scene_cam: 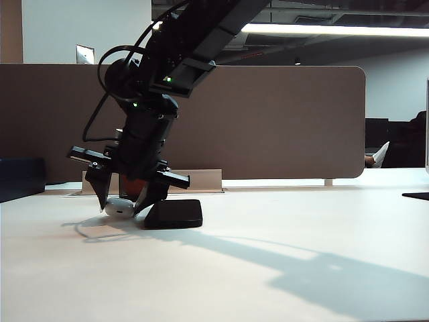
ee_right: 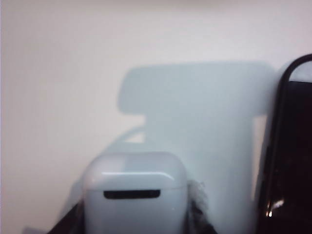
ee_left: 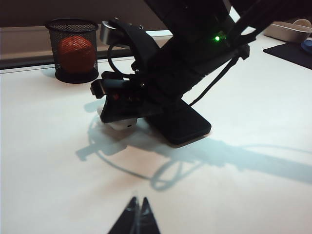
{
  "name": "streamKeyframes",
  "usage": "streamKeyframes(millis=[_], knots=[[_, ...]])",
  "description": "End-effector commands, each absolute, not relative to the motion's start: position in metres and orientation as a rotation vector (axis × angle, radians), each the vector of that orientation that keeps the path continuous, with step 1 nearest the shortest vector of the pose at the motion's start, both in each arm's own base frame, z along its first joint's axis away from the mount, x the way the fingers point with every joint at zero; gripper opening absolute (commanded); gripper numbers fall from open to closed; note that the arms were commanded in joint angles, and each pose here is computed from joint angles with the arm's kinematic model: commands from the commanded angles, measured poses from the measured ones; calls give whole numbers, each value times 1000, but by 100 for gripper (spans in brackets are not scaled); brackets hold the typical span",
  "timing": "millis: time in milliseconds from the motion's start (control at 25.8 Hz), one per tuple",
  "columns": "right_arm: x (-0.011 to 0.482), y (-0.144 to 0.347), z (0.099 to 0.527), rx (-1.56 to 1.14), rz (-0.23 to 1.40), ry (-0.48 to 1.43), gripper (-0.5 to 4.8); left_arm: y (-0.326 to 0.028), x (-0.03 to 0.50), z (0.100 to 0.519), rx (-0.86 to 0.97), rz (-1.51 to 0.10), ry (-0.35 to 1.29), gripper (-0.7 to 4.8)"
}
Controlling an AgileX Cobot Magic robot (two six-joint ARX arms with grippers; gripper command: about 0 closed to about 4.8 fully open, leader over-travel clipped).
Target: Find the wireless headphone case on the desktop and place it on the left side of the phone.
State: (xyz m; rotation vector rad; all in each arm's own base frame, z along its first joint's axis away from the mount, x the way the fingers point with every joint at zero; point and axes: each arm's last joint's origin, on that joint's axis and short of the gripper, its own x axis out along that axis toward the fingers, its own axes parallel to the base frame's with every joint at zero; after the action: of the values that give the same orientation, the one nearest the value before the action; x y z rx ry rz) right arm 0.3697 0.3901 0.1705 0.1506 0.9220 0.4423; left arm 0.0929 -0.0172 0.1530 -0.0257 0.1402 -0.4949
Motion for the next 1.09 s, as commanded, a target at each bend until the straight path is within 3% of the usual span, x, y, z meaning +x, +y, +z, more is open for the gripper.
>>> streamKeyframes(millis=[39, 233, 349, 465, 1086], knots=[[370, 388, 177, 154, 442, 915, 223, -17, 93, 154, -28, -494, 135, -5], [369, 388, 183, 157, 446, 905, 276, -17, 93, 154, -28, -497, 134, -5], [369, 387, 187, 162, 450, 897, 279, -17, 93, 154, -28, -497, 134, -5], [369, 387, 191, 168, 455, 888, 325, -17, 93, 154, -28, -497, 133, -5], [368, 376, 229, 188, 495, 828, 325, -17, 93, 154, -28, -497, 134, -5]])
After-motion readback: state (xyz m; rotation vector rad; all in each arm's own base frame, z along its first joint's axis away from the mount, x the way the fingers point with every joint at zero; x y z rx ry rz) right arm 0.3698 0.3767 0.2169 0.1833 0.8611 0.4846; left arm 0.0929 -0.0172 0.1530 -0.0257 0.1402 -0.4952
